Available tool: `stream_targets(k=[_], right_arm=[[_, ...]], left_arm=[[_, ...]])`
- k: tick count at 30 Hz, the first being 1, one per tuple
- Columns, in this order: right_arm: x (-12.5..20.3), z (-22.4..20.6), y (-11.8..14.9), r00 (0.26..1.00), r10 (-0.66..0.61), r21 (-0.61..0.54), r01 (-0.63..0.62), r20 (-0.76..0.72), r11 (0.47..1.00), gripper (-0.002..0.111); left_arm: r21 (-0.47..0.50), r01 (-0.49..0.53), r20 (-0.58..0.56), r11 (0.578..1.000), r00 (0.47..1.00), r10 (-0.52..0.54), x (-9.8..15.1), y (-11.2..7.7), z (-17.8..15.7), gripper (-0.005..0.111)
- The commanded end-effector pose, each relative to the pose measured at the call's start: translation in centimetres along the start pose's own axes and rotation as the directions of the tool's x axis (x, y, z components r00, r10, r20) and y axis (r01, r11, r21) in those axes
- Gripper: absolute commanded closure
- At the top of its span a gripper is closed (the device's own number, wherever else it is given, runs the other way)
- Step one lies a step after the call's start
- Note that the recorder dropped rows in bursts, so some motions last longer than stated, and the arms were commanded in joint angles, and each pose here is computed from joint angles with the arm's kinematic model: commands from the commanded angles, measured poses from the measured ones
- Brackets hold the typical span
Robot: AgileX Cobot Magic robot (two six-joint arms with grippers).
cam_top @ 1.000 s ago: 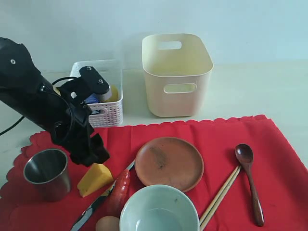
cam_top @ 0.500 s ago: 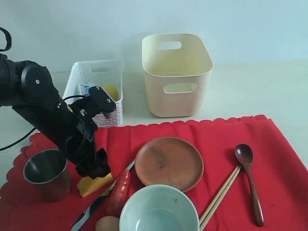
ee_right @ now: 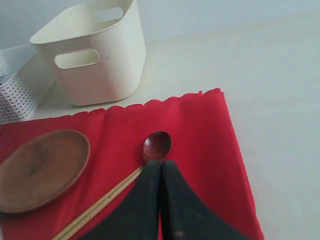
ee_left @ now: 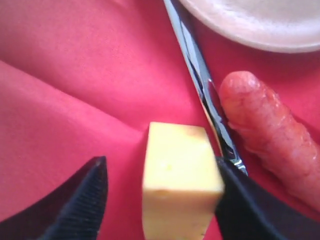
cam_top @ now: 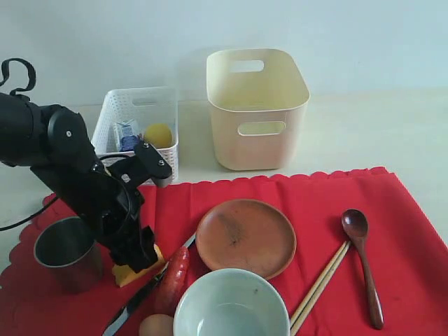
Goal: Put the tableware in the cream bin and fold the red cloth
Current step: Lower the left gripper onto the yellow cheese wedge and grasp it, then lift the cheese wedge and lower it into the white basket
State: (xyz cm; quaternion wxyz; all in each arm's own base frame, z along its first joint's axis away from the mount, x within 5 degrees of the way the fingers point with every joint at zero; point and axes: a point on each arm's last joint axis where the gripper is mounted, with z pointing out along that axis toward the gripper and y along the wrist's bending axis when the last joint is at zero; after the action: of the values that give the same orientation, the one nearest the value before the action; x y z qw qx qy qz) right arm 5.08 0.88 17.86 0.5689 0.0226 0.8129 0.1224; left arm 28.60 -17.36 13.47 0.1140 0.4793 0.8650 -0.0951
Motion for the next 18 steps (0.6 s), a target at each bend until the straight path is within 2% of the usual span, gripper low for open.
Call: stream_targets(k=[1, 6, 13, 18], right_arm=[[-0.1, 0.0, -0.1, 1.0, 0.001, 0.014, -0.002, 0.021, 1.0, 0.108], [-0.1, 0.0, -0.1, 1.0, -0.001, 0.014, 0.0, 0.021, 1.0, 0.108], [-0.1, 0.0, -0.1, 1.0, -0.001, 0.015, 0.0, 0.019, 1.0, 0.108], [-0.1, 0.0, -0.1, 1.0, 0.001, 0.014, -0.002, 0.019, 1.0, 0.108]], left_arm=[[0.002, -0.001, -0.007, 1.0, 1.0, 0.001, 0.1, -0.2, 0.3, 0.071], [0.003, 0.0, -0.006, 1.0, 1.0, 0.0, 0.0, -0.2, 0.2, 0.107], [-0.001, -0.004, 0.032, 1.0, 0.999, 0.004, -1.2, -0.1, -1.9, 0.107], [-0.056, -0.006, 0.134, 0.998, 0.991, 0.013, -2.7, -0.1, -5.4, 0.107]])
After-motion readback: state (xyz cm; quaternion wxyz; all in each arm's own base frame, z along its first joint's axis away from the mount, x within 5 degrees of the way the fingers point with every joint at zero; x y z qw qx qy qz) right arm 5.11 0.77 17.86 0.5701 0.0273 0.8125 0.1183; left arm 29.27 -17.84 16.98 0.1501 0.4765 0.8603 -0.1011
